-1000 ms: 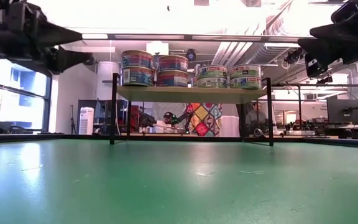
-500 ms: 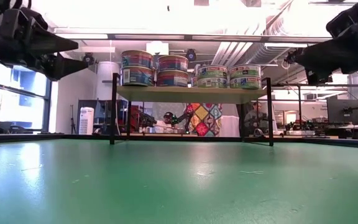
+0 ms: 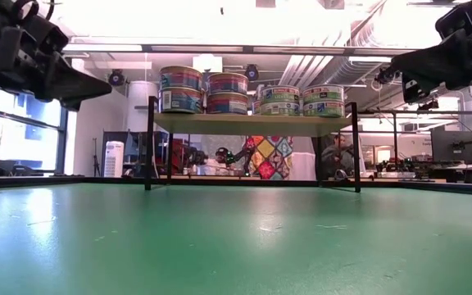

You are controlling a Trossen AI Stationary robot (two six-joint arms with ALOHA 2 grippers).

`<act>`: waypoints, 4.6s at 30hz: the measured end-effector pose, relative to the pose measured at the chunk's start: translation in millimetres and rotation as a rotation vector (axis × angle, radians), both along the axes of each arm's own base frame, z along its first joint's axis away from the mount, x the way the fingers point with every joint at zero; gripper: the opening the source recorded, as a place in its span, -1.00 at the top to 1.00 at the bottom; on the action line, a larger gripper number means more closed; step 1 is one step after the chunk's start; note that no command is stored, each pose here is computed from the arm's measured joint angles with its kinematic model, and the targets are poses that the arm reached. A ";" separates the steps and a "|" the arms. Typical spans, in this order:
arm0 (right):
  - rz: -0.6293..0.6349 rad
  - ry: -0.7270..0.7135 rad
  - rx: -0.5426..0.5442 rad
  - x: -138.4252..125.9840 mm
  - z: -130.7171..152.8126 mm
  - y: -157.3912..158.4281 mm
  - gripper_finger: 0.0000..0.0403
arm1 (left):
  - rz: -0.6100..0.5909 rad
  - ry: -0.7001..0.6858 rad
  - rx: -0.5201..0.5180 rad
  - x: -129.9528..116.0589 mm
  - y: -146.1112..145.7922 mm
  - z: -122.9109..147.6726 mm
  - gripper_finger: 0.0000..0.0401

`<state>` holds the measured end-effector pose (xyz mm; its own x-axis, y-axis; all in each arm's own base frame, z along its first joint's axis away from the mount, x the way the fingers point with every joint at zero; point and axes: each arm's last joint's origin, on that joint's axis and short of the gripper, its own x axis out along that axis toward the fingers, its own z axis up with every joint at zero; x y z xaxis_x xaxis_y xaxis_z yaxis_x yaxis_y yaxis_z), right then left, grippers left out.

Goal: Stack canned seafood by type on shelf
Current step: Return to Home Position

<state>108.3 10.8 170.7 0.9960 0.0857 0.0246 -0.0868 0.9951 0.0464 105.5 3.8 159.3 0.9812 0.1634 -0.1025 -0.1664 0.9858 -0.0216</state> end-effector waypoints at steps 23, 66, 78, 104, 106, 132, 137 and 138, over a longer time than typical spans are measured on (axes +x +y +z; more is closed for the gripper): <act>0.000 0.025 0.003 0.0 -2.5 0.0 0.98 | -0.023 0.018 0.064 -0.1 2.0 -0.9 1.00; -0.015 0.055 0.000 0.2 -5.4 -1.6 0.98 | -0.021 0.018 0.064 -0.1 2.1 -0.9 1.00; -0.015 0.057 0.000 0.2 -5.6 -1.6 0.98 | -0.021 0.018 0.064 -0.1 2.1 -0.9 1.00; -0.015 0.057 0.000 0.2 -5.6 -1.6 0.98 | -0.021 0.019 0.064 -0.1 2.1 -1.0 1.00; -0.015 0.057 0.000 0.2 -5.6 -1.6 0.98 | -0.021 0.019 0.064 -0.1 2.1 -1.0 1.00; -0.015 0.057 0.000 0.2 -5.6 -1.6 0.98 | -0.021 0.019 0.064 -0.1 2.1 -1.0 1.00; -0.015 0.057 0.000 0.2 -5.6 -1.6 0.98 | -0.021 0.019 0.064 -0.1 2.1 -1.0 1.00; -0.015 0.057 0.000 0.2 -5.6 -1.6 0.98 | -0.021 0.019 0.064 -0.1 2.0 -1.0 1.00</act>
<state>108.4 9.2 165.1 0.9970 0.0708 -0.0322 -0.0692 0.9963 0.0509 105.4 5.8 158.3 0.9826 0.1491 -0.1112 -0.1450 0.9884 0.0441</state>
